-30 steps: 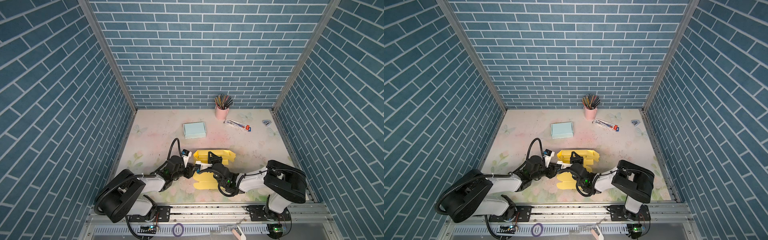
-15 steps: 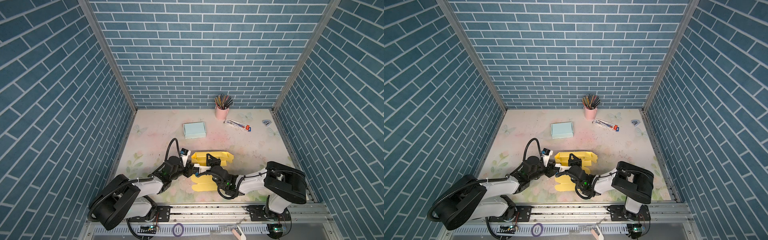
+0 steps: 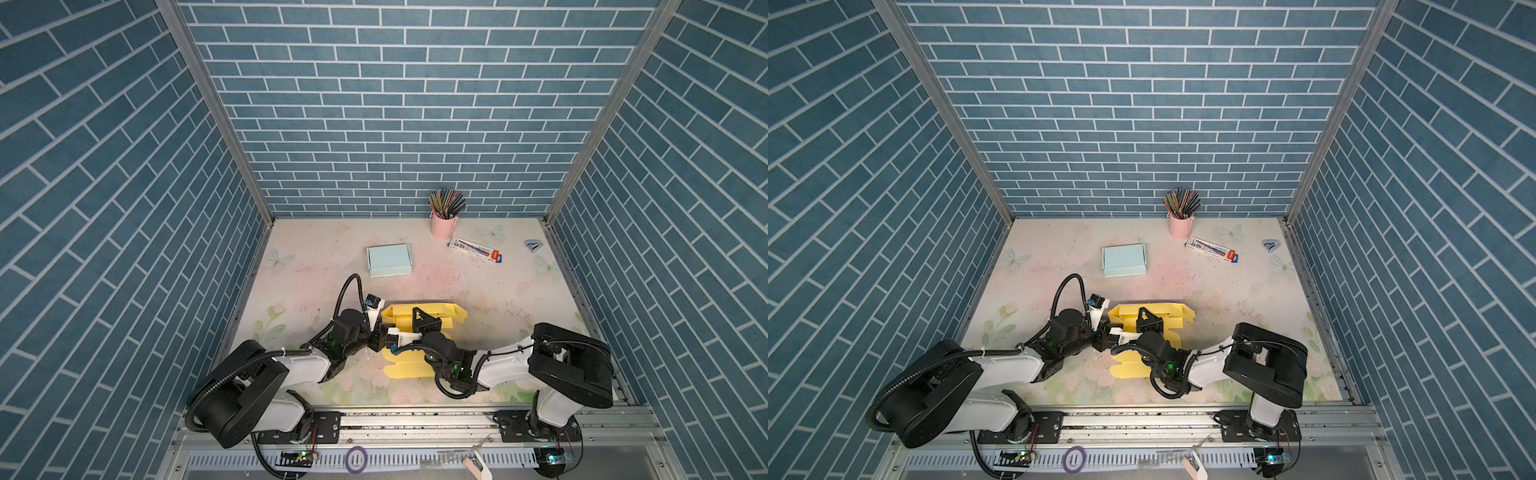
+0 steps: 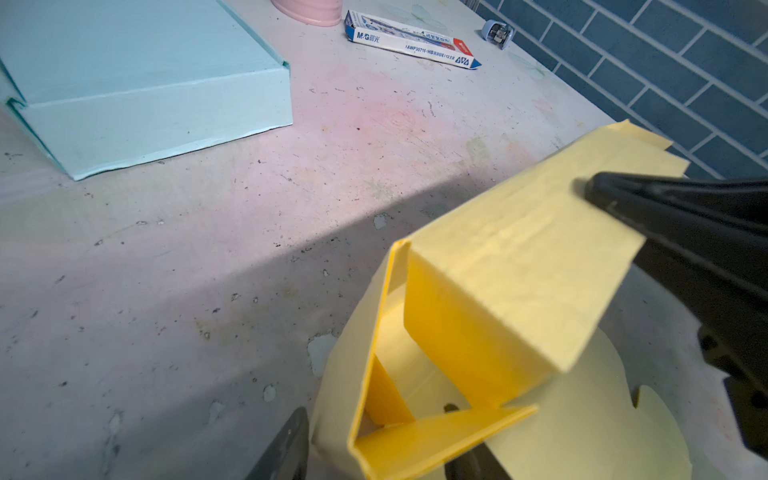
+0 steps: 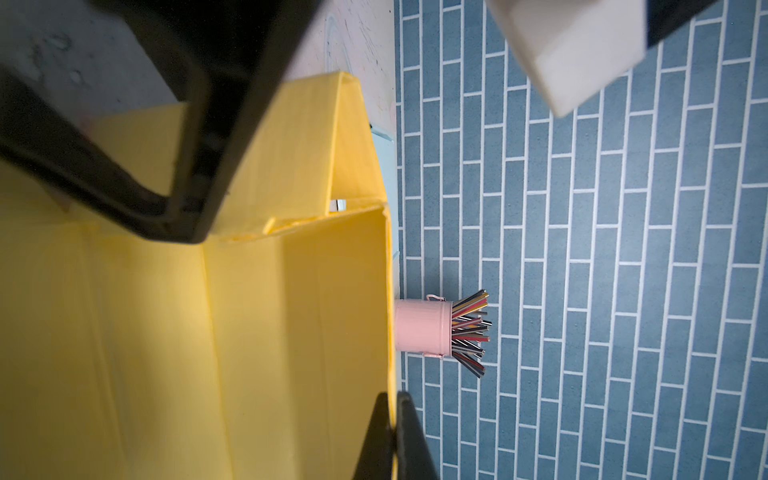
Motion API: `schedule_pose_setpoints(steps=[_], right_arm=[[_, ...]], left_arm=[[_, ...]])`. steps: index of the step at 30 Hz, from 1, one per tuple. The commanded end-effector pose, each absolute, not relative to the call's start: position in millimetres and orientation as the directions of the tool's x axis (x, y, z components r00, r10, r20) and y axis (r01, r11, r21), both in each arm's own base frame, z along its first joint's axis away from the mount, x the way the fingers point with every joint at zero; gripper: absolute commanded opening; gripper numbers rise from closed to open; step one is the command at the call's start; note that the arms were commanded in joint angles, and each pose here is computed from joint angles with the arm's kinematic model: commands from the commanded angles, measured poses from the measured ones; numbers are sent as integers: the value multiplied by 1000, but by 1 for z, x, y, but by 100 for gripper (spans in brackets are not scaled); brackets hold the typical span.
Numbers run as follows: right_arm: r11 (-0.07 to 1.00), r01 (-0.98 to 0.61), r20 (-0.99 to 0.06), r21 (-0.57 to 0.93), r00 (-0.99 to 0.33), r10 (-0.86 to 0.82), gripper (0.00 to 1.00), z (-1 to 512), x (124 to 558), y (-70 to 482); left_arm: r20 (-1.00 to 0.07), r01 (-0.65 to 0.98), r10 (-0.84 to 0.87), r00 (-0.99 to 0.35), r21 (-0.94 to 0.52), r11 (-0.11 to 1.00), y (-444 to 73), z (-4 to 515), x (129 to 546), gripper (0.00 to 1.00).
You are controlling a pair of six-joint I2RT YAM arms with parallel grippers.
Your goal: Fold the paper box
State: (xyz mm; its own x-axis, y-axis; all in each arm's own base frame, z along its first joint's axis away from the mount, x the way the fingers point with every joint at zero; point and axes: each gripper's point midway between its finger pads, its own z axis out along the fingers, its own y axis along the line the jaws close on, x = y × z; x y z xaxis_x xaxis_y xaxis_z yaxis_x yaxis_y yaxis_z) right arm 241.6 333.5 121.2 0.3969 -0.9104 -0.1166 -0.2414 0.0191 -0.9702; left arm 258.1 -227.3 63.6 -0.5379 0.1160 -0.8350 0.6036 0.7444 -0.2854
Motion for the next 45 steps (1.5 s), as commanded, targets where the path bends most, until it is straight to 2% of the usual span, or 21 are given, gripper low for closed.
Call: schedule_pose_setpoints(steps=[1,7,11,14,19,24,27,30,33,39,45], right_arm=[[23,-244,-123,-970,403,-907,0,121,238,334],[43,-237,-133,-971,381,-915,0,123,244,327],[59,-225,-139,-973,359,-923,0,129,252,319],[30,-196,-99,-980,353,-930,0,128,254,320],[30,-146,-81,-989,357,-931,0,133,256,320],[62,-193,-131,-979,370,-920,0,139,262,320],[83,-217,-159,-973,360,-920,0,140,272,318],[76,-215,-150,-974,356,-922,0,137,281,320],[64,-221,-144,-973,368,-919,0,132,290,326],[71,-234,-157,-970,373,-914,0,129,314,333],[47,-253,-145,-966,387,-911,0,126,317,339]], left_arm=[[-870,659,94,-484,-292,694,-238,81,257,52],[-856,679,69,-513,-355,642,-243,85,242,55],[-849,636,18,-529,-382,670,-228,89,233,57],[-854,597,-6,-520,-369,712,-213,94,232,59],[-853,523,-35,-520,-351,777,-195,112,248,59],[-828,444,-179,-532,-453,773,-163,131,279,58],[-834,433,-158,-528,-425,795,-155,133,300,58],[-835,453,-113,-539,-400,797,-164,128,321,57],[-836,515,-108,-539,-428,742,-182,125,332,57],[-827,546,-83,-556,-438,714,-195,105,338,58],[-824,580,-84,-560,-462,671,-212,89,330,60]])
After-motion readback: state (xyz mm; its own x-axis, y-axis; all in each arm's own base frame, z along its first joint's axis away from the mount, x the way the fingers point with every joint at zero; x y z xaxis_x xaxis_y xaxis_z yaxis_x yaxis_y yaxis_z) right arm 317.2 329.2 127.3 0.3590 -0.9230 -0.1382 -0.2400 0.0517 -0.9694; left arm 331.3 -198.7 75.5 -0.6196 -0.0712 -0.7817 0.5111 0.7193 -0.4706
